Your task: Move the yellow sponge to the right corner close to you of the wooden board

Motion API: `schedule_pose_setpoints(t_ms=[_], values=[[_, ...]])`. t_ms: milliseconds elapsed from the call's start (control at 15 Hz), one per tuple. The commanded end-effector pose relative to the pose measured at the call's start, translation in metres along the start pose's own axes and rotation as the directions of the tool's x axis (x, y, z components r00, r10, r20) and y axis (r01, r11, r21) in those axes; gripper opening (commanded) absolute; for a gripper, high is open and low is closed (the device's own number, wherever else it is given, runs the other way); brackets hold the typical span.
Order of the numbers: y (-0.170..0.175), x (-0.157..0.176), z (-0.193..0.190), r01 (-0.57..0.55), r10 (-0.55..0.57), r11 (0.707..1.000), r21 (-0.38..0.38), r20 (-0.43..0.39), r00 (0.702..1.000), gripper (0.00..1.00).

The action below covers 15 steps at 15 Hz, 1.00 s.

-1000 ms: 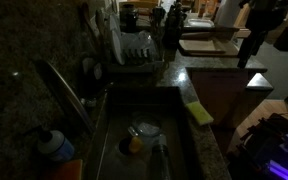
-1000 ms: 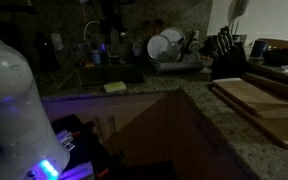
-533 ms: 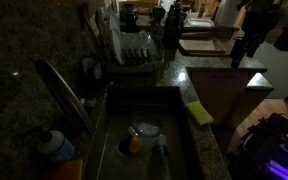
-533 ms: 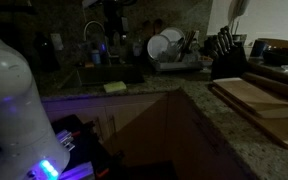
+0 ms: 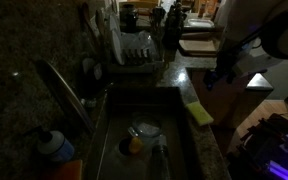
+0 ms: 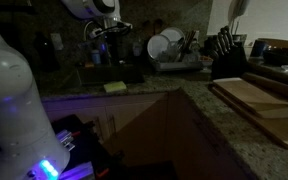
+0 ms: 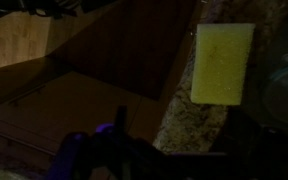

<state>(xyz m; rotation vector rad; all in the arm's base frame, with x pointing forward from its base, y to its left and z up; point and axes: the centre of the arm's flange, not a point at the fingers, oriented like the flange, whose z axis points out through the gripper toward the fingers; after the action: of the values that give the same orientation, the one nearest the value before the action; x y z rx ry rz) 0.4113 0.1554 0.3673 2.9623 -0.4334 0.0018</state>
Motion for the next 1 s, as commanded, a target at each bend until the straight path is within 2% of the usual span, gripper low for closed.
schedule_pose_setpoints(t_ms=[0,133,200,333,467,533,667,800,867,933], values=[[-0.003,-0.002,0.003,0.003,-0.003,1.0,-0.003,0.006,1.0,1.0],[-0.003,-0.001,0.001,0.002,-0.002,1.0,-0.001,0.003,1.0,1.0],[-0.002,0.005,0.004,-0.034,0.034,0.999,0.025,0.006,0.999,1.0],[-0.012,0.011,0.014,-0.047,0.04,0.985,0.166,0.045,0.998,1.0],[-0.032,0.014,0.026,-0.04,0.021,0.961,0.274,0.074,0.997,1.0],[-0.04,0.013,0.031,-0.035,0.011,0.955,0.294,0.082,0.997,1.0],[-0.05,0.01,0.046,-0.013,-0.032,0.952,0.305,0.143,0.989,1.0],[-0.047,-0.002,0.064,-0.012,-0.044,0.978,0.21,0.258,0.965,1.0],[-0.046,-0.005,0.052,-0.024,-0.021,0.969,0.246,0.181,0.983,1.0],[-0.046,-0.008,0.06,-0.022,-0.028,0.974,0.226,0.218,0.976,1.0]])
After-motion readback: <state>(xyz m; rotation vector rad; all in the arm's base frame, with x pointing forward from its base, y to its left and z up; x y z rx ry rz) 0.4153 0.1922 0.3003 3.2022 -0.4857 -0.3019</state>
